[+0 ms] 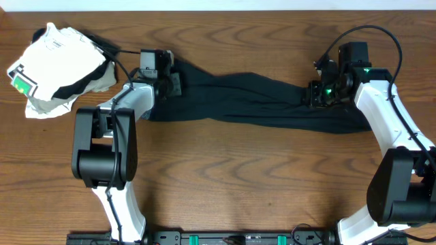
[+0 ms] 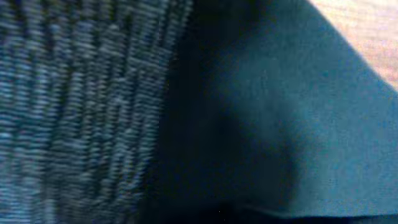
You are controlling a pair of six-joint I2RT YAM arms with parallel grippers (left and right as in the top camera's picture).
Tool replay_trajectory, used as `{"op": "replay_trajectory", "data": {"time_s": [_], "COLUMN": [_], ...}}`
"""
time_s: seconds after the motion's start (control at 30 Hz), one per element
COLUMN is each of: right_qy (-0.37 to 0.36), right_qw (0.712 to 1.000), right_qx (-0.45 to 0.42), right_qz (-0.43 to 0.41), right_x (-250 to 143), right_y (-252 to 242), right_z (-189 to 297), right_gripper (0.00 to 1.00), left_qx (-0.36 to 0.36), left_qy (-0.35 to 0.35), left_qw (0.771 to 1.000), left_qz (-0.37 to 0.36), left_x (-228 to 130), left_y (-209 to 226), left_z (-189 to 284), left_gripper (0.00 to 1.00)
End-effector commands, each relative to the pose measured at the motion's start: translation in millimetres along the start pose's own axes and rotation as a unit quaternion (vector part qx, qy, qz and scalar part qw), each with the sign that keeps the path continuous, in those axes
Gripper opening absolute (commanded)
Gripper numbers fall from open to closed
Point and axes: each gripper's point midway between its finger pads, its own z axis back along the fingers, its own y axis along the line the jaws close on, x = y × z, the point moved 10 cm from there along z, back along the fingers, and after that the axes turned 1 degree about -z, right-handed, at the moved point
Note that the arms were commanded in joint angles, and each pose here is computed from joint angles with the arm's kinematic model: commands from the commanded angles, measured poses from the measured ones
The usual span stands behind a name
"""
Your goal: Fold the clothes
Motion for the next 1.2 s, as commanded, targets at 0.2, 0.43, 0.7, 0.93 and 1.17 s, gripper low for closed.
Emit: {"op": "replay_trajectory", "data": {"time_s": [0.2,0.43,0.7,0.93,1.17], "right_qy": [-0.003,-0.008,-0.052,-0.089,-0.061], "right_qw": [1.000,0.999,0.998,0.994,0.998], "right_qx": [-0.029,-0.044,0.027,0.050,0.003], "right_qz": [0.012,0.003,0.017,0.034,0.020], "right_x": [-1,-3,-2,6,-3], "right_y": [0,-4,9,55,65], "right_z": [3,-1,-24,-42,-84], "right_gripper": [0.21,0.24,0.21,0.26,0.18], "left_qx": [0.124,0.142,0.141,0.142,0.143], "left_qy": [-0.006,0.002,-0.002,0.005,0.016], "left_qw": [0.992,0.989,0.990,0.989,0.989], "left_qz": [0.026,0.028,0.028,0.029,0.030], "left_x": [-3,-4,2,0,-3], "left_y": [49,56,52,52,52], "left_z": [-7,-2,12,13,13], "left_gripper": [0.06,0.06,0.07,0.07,0.08]}}
